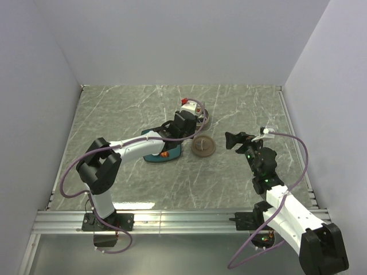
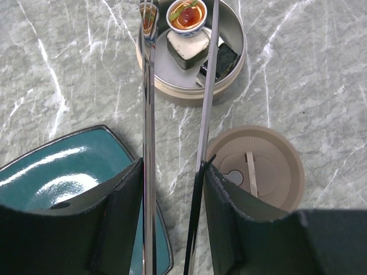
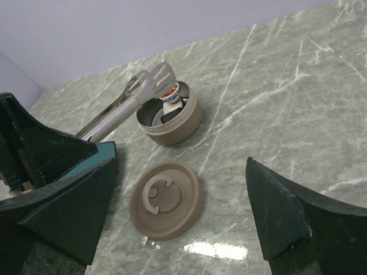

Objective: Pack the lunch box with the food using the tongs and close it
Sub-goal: Place the food into the lunch box, then pick up the food using the clamp

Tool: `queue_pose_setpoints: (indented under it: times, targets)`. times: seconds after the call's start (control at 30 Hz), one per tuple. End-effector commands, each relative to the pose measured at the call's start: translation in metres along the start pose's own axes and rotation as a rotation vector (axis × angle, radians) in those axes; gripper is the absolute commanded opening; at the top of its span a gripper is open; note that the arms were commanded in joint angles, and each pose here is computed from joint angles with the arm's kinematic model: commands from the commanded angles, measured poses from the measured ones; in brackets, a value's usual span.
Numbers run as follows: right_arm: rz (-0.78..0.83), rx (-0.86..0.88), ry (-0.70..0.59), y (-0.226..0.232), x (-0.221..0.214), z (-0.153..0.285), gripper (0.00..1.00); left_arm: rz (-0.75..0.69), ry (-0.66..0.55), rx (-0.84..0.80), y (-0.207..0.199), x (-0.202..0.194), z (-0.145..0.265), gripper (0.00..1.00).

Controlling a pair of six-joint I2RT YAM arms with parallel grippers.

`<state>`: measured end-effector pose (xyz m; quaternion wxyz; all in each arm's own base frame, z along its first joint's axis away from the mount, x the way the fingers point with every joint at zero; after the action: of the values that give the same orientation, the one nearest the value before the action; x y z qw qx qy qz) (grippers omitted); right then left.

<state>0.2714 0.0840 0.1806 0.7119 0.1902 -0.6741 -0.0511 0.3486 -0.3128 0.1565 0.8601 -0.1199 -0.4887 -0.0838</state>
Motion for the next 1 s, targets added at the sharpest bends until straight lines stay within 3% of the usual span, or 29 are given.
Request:
queue_pose_setpoints:
  times: [0.0,0.43,0.7,0.97]
  targets:
    - [0.008,0.001,-0.046,0.0,0.011,-0.003,1.0,0.06,-0.117,-0.013,-0.001,0.037,0.019,0.5]
    - [0.007,0.002,-0.043,0.0,0.01,-0.003,1.0,0.161,-0.196,0.069,0.039,0.032,0.078,0.5]
    - [0.005,0.016,-0.046,0.002,0.011,-0.002,1.0,0.256,-0.101,0.188,0.082,-0.052,0.132,0.5]
    - [-0.005,0.045,-0.044,0.007,0.012,-0.003,1.0,0.335,-0.05,0.207,0.079,-0.103,0.187,0.5]
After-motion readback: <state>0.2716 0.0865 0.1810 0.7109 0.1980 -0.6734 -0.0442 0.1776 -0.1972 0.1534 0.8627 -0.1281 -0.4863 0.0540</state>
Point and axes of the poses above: each gripper's point midway between its finger pads, its own z axis back along the fingers, its own y axis along the line the jaws close on, x = y × z, the point moved 4 cm from there along z, back along the fingers, and after that the axes turned 5 degrees about z, right-handed, at the moved point
